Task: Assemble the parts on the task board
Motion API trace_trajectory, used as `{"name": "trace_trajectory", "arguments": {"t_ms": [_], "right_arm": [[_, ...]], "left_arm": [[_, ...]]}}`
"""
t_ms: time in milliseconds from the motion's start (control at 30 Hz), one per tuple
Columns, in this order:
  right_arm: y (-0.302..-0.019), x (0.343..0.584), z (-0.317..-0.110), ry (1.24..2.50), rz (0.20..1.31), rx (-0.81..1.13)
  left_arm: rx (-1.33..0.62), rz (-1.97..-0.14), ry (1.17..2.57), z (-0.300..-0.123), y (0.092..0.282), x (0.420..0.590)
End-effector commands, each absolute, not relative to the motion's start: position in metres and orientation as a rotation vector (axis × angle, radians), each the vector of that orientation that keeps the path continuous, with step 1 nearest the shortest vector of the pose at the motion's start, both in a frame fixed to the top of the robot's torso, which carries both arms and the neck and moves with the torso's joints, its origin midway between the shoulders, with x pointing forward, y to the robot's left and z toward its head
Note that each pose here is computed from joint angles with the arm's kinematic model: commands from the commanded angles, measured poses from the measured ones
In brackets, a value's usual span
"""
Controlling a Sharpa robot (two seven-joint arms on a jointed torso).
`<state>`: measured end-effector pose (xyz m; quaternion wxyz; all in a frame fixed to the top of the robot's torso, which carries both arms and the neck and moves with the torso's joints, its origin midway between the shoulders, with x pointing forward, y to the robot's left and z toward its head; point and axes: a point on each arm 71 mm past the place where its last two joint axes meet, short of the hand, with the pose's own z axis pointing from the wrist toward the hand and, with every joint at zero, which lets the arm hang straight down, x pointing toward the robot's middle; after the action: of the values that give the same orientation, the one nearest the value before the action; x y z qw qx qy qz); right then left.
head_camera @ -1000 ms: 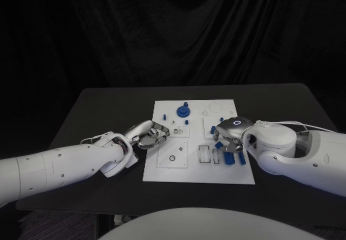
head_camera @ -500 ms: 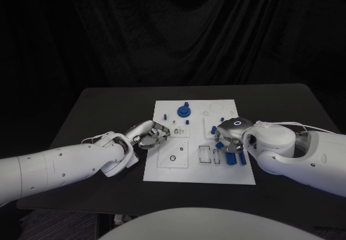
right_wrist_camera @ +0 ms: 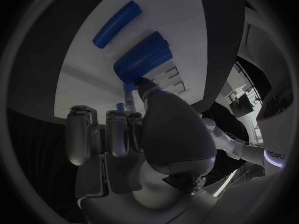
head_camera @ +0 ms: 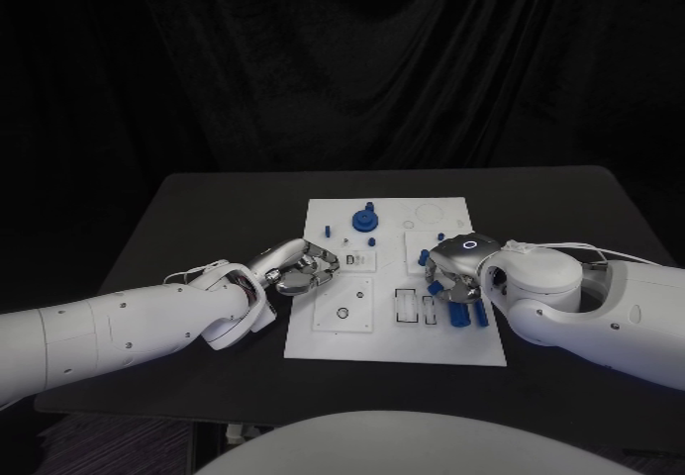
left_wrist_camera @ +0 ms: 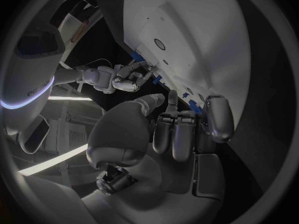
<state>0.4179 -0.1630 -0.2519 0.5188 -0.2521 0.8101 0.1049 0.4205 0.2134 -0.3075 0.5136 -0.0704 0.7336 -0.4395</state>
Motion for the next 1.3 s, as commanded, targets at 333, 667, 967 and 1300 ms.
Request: {"name": "trace_trajectory", "arguments": {"t_ms": [333, 667, 967, 1300], "right_arm": [[-0.162, 0.419, -0.255, 1.926, 0.274, -0.608], [-0.161, 0.418, -0.251, 1.869, 0.339, -0.581], [-0.161, 0.407, -0.234, 1.735, 0.469, -0.516], [-0.158, 0.398, -0.195, 1.536, 0.550, -0.528]], "left_arm": [[-0.169, -1.081, 1.772, -0.310, 0.210, 0.419], [-0.169, -1.081, 1.774, -0.311, 0.210, 0.418], [-0.169, -1.082, 1.769, -0.311, 0.212, 0.418], [-0.154, -1.111, 1.745, -0.308, 0.209, 0.416]]}}
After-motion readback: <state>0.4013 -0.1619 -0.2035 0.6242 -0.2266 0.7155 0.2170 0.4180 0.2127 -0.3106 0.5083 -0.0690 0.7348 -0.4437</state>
